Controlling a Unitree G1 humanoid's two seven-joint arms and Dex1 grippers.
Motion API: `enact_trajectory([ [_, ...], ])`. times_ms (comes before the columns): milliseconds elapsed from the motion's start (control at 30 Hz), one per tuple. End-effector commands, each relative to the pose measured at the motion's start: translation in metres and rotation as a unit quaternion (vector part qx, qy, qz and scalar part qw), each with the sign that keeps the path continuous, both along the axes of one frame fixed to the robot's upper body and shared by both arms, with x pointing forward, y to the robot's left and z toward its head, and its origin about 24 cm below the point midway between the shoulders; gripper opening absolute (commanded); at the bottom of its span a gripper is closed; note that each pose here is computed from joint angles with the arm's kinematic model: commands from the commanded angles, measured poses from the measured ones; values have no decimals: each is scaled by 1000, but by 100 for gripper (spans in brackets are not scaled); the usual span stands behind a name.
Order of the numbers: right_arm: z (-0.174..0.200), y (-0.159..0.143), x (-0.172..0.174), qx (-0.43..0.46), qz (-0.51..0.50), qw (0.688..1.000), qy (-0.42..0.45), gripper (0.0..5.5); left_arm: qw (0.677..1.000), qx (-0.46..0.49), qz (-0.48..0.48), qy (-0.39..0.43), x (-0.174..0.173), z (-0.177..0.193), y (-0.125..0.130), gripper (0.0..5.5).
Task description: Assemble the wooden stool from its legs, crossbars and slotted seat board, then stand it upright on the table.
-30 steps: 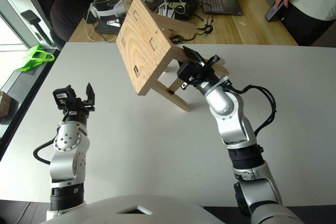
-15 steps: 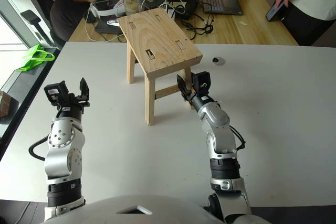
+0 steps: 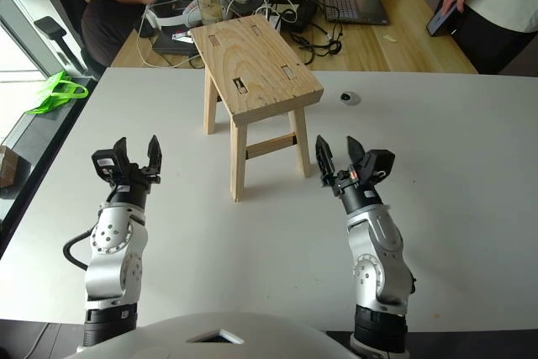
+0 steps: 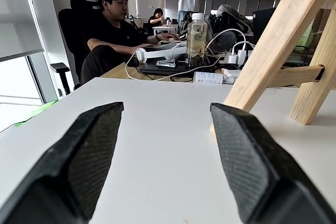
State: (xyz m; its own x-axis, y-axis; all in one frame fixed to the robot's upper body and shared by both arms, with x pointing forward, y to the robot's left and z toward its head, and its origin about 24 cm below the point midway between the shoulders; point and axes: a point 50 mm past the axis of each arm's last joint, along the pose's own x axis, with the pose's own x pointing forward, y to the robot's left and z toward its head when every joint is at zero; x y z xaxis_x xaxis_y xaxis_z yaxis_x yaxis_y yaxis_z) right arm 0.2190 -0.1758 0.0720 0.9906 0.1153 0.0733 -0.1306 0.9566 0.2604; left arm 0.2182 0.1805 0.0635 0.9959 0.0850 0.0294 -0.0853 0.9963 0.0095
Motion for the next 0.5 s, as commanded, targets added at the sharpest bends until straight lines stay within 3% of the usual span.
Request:
enact_trajectory([
  [33,-12,2,1,-18,-45,999,9,375,999,2,-35,8,-6,-10,-13,306],
  [500,-16,-8,8,-42,-73,995,-44,375,999,15,-49,1,-1,-14,-21,306],
])
